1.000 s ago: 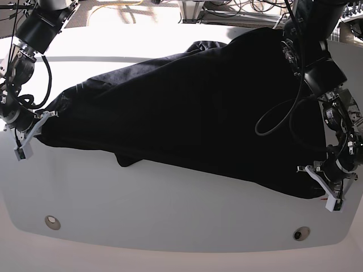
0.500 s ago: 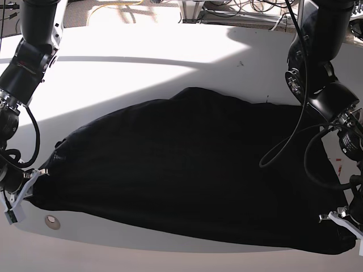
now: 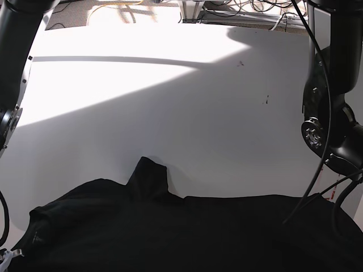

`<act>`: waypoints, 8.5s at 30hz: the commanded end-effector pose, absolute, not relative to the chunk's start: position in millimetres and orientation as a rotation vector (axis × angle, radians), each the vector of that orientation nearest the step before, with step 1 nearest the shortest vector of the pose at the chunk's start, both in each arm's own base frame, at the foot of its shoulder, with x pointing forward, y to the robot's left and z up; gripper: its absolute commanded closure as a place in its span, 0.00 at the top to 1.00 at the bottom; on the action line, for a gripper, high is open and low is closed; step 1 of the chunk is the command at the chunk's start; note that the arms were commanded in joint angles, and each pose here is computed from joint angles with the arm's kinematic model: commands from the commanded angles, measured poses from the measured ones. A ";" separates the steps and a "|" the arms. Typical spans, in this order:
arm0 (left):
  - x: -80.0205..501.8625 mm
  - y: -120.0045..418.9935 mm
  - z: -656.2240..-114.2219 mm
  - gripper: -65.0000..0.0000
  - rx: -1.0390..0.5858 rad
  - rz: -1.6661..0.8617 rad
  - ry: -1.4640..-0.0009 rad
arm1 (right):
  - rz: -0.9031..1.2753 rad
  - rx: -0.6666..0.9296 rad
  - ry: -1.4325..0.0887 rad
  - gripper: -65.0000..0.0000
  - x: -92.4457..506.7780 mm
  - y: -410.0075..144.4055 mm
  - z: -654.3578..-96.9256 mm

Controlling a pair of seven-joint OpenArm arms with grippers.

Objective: Fold the T-shirt properly
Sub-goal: 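Lift the black shirt with both grippers and pull it toward the robot, then swing the held shirt back over the table and lay it down, then pull the shirt edge taut with both grippers to flatten it, then release and regrasp the shirt edge with the right gripper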

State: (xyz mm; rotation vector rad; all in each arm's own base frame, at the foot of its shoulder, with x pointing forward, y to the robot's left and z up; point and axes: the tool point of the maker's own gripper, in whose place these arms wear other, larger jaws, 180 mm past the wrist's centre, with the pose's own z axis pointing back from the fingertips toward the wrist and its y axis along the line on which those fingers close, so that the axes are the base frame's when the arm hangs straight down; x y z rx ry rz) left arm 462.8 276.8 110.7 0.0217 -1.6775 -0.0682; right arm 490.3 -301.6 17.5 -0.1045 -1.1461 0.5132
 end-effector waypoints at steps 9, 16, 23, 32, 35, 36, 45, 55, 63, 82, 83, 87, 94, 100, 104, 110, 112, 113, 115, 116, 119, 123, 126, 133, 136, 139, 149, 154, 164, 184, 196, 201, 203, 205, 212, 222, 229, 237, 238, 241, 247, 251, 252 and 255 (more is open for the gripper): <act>451.8 289.9 199.2 0.00 -0.030 -0.050 -1.836 | 0.571 -0.249 -1.215 0.00 489.2 -298.4 119.1; 460.6 289.1 172.1 0.00 -0.026 -0.055 -1.783 | 0.576 -0.270 -1.212 0.00 485.6 -299.0 121.6; 455.2 288.5 116.4 0.00 0.058 -0.063 -1.713 | 0.557 -0.288 -1.165 0.00 475.3 -317.8 77.9; 438.8 296.9 17.4 0.00 0.107 -0.040 -1.557 | 0.534 -0.169 -1.044 0.00 446.5 -330.8 -41.8; 433.7 297.6 -10.3 0.00 0.059 -0.032 -1.522 | 0.504 -0.122 -1.006 0.00 429.9 -335.3 -81.4; 431.7 296.4 -24.2 0.00 0.034 -0.033 -1.501 | 0.490 -0.106 -0.993 0.00 421.8 -337.6 -95.5; 401.1 301.4 -122.6 0.00 -0.091 0.014 -1.330 | 0.427 0.001 -0.881 0.00 364.4 -322.9 -195.5; 358.3 308.6 -184.9 0.00 -0.083 0.023 -1.180 | 0.400 0.059 -0.789 0.00 319.7 -307.5 -248.7; 327.9 311.5 -221.7 0.00 -0.108 0.048 -1.089 | 0.416 0.079 -0.716 0.00 290.8 -295.2 -275.4; 278.7 333.8 -301.3 0.00 -0.117 0.106 -0.824 | 0.421 0.160 -0.548 0.00 220.2 -263.5 -330.4; 275.9 337.7 -304.9 0.00 -0.114 0.111 -0.808 | 0.419 0.163 -0.538 0.00 216.6 -263.1 -333.0; 267.8 343.4 -323.0 0.00 -0.123 0.117 -0.739 | 0.405 0.186 -0.500 0.00 201.7 -258.8 -344.2; 250.7 355.0 -343.8 0.00 -0.124 0.145 -0.657 | 0.392 0.213 -0.426 0.00 174.3 -254.1 -360.8; 248.7 356.1 -346.2 0.00 -0.123 0.143 -0.646 | 0.376 0.241 -0.390 0.04 158.2 -247.2 -370.6; 251.7 347.2 -349.9 0.00 -0.129 0.099 -0.622 | 0.375 0.246 -0.371 0.24 151.1 -246.3 -373.6; 256.8 334.7 -354.9 0.14 -0.134 0.024 -0.582 | 0.376 0.254 -0.355 0.64 143.3 -244.4 -375.0; 257.7 336.3 -352.2 0.25 -0.128 0.017 -0.585 | 0.387 0.246 -0.369 0.74 145.8 -243.5 -370.9; 257.7 335.9 -351.3 0.38 -0.126 0.010 -0.585 | 0.399 0.240 -0.383 0.79 148.5 -241.7 -366.4; 258.2 335.3 -350.2 0.55 -0.125 0.007 -0.587 | 0.419 0.236 -0.406 0.82 152.2 -237.9 -359.4; 259.4 335.7 -347.8 0.63 -0.122 0.006 -0.594 | 0.428 0.245 -0.422 0.82 154.4 -234.0 -355.4; 264.7 332.9 -336.7 0.78 -0.107 -0.020 -0.626 | 0.440 0.291 -0.470 0.80 160.4 -222.5 -345.2; 272.2 325.7 -314.7 0.77 -0.076 -0.076 -0.675 | 0.427 0.363 -0.551 0.79 172.6 -213.7 -329.3; 281.9 321.2 -289.6 0.77 -0.041 -0.119 -0.726 | 0.413 0.370 -0.593 0.77 181.3 -214.5 -321.9; 295.2 314.0 -254.1 0.77 -0.002 -0.149 -0.823 | 0.360 0.381 -0.644 0.60 195.6 -199.6 -326.9; 300.8 301.9 -256.9 0.77 -0.042 -0.125 -0.850 | 0.377 0.364 -0.600 0.40 194.0 -185.7 -342.0; 300.0 296.3 -265.2 0.75 -0.059 -0.105 -0.848 | 0.411 0.317 -0.557 0.25 192.7 -180.2 -352.9; 282.1 284.2 -319.0 0.47 0.025 -0.142 -0.743 | 0.471 0.114 -0.433 0.14 179.4 -188.9 -387.2; 269.8 297.2 -345.0 0.46 0.063 -0.127 -0.683 | 0.462 0.074 -0.408 0.14 173.2 -193.3 -395.1; 230.6 326.8 -387.5 0.46 0.090 -0.099 -0.520 | 0.443 0.077 -0.331 0.14 161.1 -216.3 -422.6; 158.3 287.4 -376.6 0.48 0.115 -0.285 -0.397 | 0.464 -0.019 -0.163 0.14 124.6 -298.0 -440.6; 145.7 306.9 -372.1 0.48 0.156 -0.312 -0.337 | 0.531 -0.041 -0.210 0.32 125.8 -276.6 -418.1; 143.2 310.6 -371.6 0.48 0.165 -0.320 -0.326 | 0.568 -0.066 -0.259 0.54 137.9 -265.9 -400.5; 142.1 311.4 -371.9 0.48 0.167 -0.330 -0.321 | 0.585 -0.073 -0.292 0.58 144.4 -260.9 -391.7; 141.5 311.4 -372.1 0.48 0.167 -0.330 -0.319 | 0.596 -0.078 -0.315 0.59 149.3 -257.6 -386.0; 136.3 311.8 -374.1 0.48 0.165 -0.331 -0.306 | 0.569 -0.076 -0.417 0.60 182.9 -243.4 -372.7; 134.0 309.7 -373.6 0.48 0.160 -0.362 -0.302 | 0.497 -0.026 -0.587 0.60 237.9 -212.9 -352.8; 135.4 323.3 -364.7 0.48 0.191 -0.350 -0.320 | 0.459 0.003 -0.639 0.78 263.3 -199.0 -344.4; 154.3 329.0 -352.9 0.48 0.218 -0.337 -0.376 | 0.422 0.053 -0.607 0.85 272.6 -198.0 -361.0; 155.0 329.4 -352.4 0.48 0.220 -0.338 -0.378 | 0.416 0.061 -0.600 0.85 274.1 -198.2 -364.1; 155.7 336.0 -347.7 0.48 0.239 -0.337 -0.380 | 0.401 0.082 -0.576 0.85 274.6 -198.6 -373.5; 156.4 338.6 -345.7 0.48 0.245 -0.335 -0.383 | 0.385 0.110 -0.551 0.78 276.3 -197.3 -384.0; 156.7 338.7 -345.8 0.48 0.245 -0.334 -0.383 | 0.387 0.121 -0.545 0.66 275.5 -193.6 -386.7; 156.7 338.7 -345.8 0.48 0.245 -0.334 -0.383 | 0.383 0.130 -0.548 0.60 275.9 -190.1 -387.3; 156.6 339.2 -345.9 0.48 0.245 -0.334 -0.382 | 0.375 0.147 -0.552 0.46 275.8 -184.1 -388.4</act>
